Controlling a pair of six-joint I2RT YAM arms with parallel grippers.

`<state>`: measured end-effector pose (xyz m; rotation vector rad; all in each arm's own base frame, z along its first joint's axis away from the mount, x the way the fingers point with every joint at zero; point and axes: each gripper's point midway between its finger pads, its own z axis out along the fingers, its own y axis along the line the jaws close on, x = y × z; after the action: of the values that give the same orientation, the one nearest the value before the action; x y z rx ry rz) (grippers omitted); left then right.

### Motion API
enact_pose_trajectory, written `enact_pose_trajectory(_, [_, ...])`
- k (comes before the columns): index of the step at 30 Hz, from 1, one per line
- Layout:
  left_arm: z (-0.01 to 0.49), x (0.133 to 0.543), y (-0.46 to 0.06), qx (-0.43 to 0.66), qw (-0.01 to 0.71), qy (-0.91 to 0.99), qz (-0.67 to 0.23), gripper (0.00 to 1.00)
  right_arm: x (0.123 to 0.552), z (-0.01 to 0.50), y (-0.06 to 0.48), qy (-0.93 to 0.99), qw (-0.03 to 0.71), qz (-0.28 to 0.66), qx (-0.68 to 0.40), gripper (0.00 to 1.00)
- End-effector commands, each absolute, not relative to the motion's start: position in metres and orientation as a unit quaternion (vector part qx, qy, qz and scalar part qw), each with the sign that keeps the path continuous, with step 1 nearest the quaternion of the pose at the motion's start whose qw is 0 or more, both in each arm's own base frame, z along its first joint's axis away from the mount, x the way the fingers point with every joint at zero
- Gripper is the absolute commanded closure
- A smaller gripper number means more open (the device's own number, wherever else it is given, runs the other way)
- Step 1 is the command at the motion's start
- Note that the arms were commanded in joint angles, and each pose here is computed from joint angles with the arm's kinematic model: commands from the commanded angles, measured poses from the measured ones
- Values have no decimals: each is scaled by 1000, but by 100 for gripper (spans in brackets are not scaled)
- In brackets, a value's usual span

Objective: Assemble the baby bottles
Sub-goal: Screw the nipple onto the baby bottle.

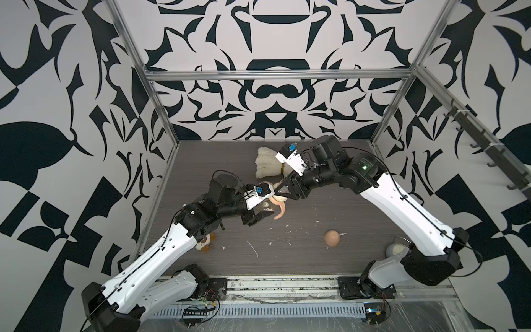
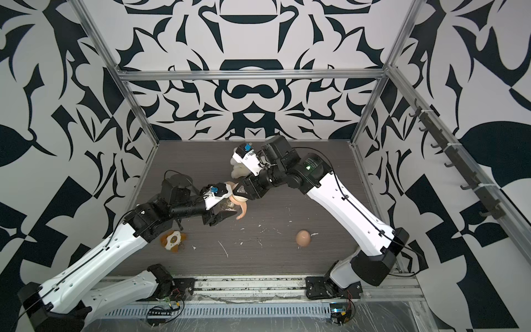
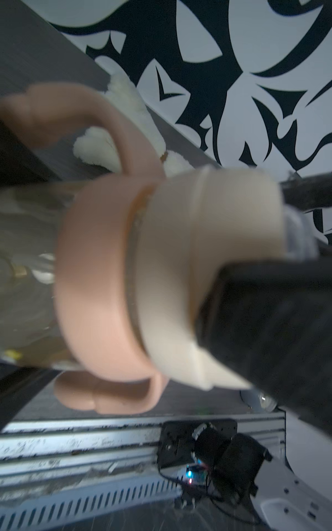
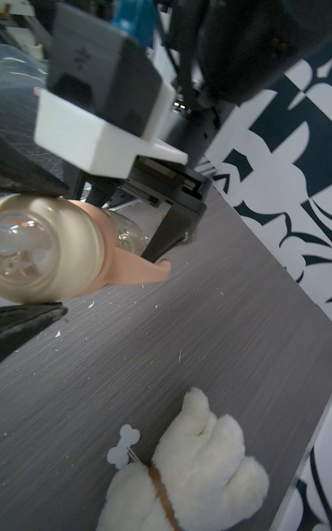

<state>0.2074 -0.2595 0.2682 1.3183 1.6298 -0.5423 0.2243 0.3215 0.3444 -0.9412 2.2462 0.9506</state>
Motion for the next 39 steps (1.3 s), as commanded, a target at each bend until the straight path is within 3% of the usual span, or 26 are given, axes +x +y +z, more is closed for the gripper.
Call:
enact_pose_trajectory(1, [322,240,-270,496,585,613,-191,100,227,329,333,869,215,378,-234,84])
enact_pose_trajectory(4, [321,247,-268,484,595,616,-180,100,232,317,330,882,211,384,-175,86])
enact_pose_trajectory(7, [318,250,-266,477,598,621,-172,100,242,318,319,879,223,407,-110,79])
enact_pose_trajectory(9, [313,250,-266,478,594,624,-170,100,246,331,319,862,235,439,-93,62])
enact_pose_trajectory(11, [305,248,-266,485,583,628,-174,100,246,354,322,846,255,453,-119,32])
enact_pose_trajectory(13, [298,244,-267,492,573,629,-184,100,244,368,316,847,275,428,-158,18])
enact_pose_trajectory(15, [296,237,-268,495,564,628,-207,100,242,374,302,850,301,383,-200,14])
enact_pose_trajectory(22, [297,207,-266,521,525,614,-275,100,192,384,254,732,387,282,-484,7])
enact_pose_trajectory(26, [296,196,-264,535,508,612,-285,100,193,375,256,711,359,288,-531,7])
enact_pose_trajectory(31, [298,188,-264,545,497,607,-295,100,199,372,274,703,314,309,-559,17])
enact_pose_trajectory(39, [298,186,-267,552,487,606,-303,100,201,362,298,686,277,318,-594,17])
